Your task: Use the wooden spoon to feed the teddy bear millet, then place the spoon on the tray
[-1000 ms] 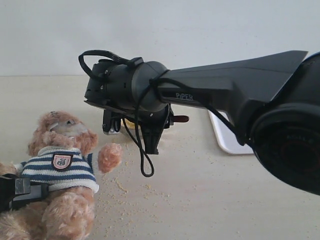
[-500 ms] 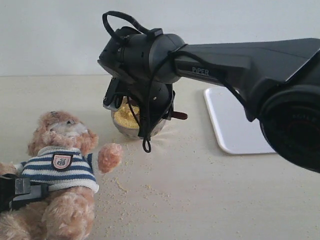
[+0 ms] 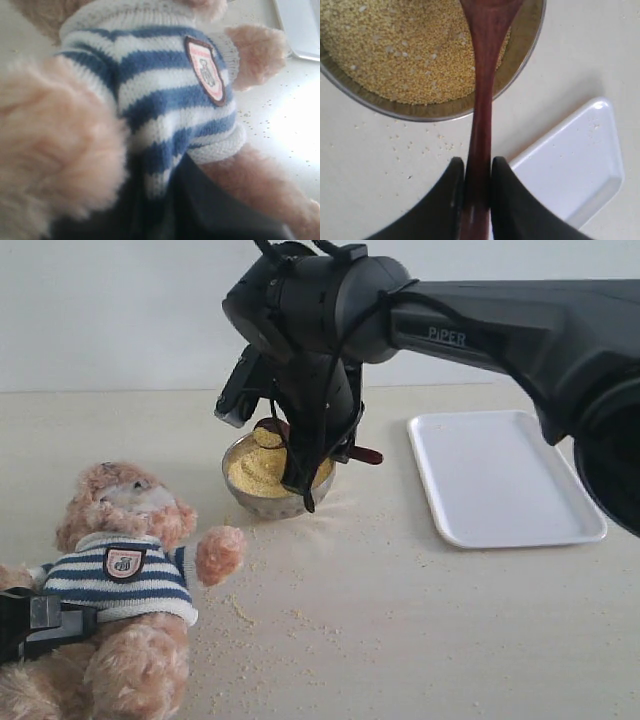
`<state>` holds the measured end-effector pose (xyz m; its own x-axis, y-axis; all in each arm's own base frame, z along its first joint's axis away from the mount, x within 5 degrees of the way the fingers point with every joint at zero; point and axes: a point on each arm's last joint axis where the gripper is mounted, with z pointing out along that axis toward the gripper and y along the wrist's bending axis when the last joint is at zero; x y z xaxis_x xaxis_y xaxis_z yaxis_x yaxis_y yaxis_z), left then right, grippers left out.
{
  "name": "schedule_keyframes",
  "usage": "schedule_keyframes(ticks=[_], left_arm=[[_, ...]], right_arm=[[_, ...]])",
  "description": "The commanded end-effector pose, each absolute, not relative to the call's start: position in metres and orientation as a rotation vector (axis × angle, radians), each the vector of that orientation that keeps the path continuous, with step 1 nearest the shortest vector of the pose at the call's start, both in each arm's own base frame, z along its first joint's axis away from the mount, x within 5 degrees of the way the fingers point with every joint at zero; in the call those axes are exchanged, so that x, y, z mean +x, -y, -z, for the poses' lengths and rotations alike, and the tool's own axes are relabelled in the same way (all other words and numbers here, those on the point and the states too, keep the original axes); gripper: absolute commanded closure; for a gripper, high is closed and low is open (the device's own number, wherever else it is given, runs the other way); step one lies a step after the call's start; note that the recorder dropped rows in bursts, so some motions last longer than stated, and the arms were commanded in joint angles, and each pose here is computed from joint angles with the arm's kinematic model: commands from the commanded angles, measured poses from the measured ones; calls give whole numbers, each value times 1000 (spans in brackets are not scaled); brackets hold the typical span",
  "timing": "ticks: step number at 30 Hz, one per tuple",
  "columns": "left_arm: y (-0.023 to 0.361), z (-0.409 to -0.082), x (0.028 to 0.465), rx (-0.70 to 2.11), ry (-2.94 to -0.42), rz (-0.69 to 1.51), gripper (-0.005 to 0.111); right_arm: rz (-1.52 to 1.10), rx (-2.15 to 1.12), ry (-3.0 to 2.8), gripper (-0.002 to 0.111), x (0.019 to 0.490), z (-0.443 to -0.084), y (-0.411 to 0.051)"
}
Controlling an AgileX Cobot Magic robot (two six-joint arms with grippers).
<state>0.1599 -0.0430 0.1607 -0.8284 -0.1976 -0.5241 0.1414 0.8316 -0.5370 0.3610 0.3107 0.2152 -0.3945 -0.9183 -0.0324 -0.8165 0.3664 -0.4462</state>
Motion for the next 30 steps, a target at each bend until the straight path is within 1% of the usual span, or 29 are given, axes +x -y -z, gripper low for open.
schedule_keyframes(ticks=[1, 6, 9, 16, 22, 30], left_arm=[[43, -163, 159, -47, -2412, 778, 102], [43, -163, 159, -47, -2412, 778, 102], [43, -163, 159, -47, -2412, 778, 102], [43, -163, 159, -47, -2412, 778, 102], [43, -163, 159, -47, -2412, 778, 102], [43, -163, 159, -47, -2412, 778, 102]], right_arm=[[464, -1497, -2376, 104, 360, -227, -307], [399, -1459, -2410, 104, 364, -234, -299], [272, -1421, -2440, 104, 360, -246, -297], [89, -1418, -2427, 104, 346, -270, -301], [65, -1477, -2362, 104, 326, -282, -316], [43, -1565, -2287, 104, 297, -287, -342]])
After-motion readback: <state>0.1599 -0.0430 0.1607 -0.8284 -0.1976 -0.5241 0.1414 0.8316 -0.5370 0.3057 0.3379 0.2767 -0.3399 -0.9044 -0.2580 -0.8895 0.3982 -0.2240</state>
